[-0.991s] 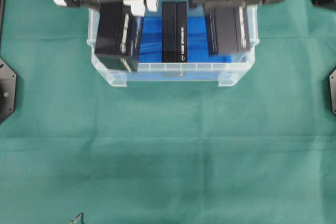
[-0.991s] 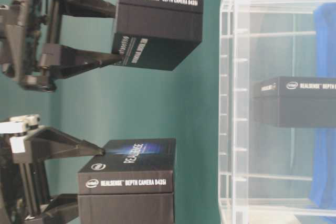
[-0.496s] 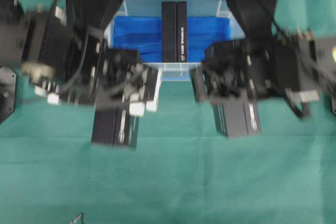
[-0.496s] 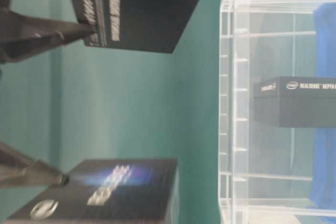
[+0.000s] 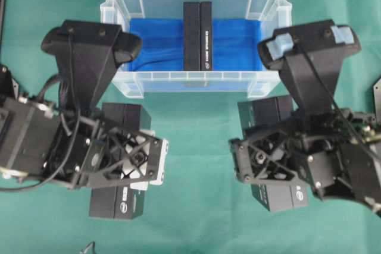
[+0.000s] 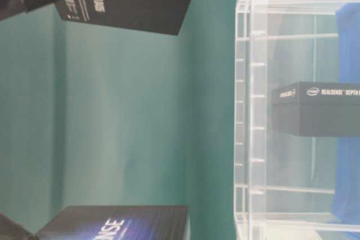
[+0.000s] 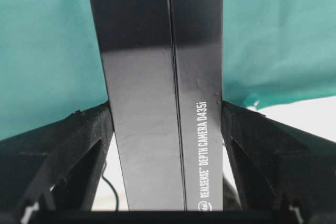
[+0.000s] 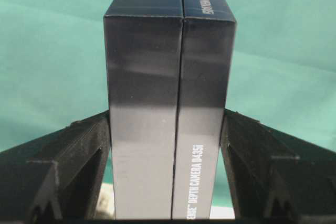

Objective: Take the box out of the case with both arms.
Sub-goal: 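Carry both boxes forward over the table in front of the case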

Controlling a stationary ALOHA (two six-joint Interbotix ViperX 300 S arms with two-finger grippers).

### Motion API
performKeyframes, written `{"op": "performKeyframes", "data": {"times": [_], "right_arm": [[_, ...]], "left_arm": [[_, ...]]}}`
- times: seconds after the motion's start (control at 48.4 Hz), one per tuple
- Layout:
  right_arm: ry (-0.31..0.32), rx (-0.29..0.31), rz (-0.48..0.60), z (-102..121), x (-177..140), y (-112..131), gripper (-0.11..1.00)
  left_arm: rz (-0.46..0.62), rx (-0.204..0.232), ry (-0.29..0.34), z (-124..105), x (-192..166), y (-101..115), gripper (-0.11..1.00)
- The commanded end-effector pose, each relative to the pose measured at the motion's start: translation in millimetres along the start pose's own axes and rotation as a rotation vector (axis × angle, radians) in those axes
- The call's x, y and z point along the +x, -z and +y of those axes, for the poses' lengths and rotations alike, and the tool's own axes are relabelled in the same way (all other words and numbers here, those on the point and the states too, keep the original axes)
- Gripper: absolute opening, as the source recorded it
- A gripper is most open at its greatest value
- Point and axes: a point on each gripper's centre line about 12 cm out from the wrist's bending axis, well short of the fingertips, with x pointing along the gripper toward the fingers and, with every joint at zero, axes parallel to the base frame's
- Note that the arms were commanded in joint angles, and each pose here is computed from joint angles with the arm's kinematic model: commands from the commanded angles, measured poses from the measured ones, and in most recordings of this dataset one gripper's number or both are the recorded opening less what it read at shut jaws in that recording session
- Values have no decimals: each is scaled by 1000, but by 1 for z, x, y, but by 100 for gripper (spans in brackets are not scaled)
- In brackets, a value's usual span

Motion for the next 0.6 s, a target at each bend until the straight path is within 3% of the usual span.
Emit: {"op": "performKeyframes", "data": {"times": [0.0, 0.578], "right_arm": [[-57, 8, 16, -5, -21, -4, 66], [-55, 14, 18, -6, -21, -4, 66]], "left_arm": [[5, -4, 45, 4, -16, -1, 63], [-3, 2, 43, 5, -15, -3, 63]]}}
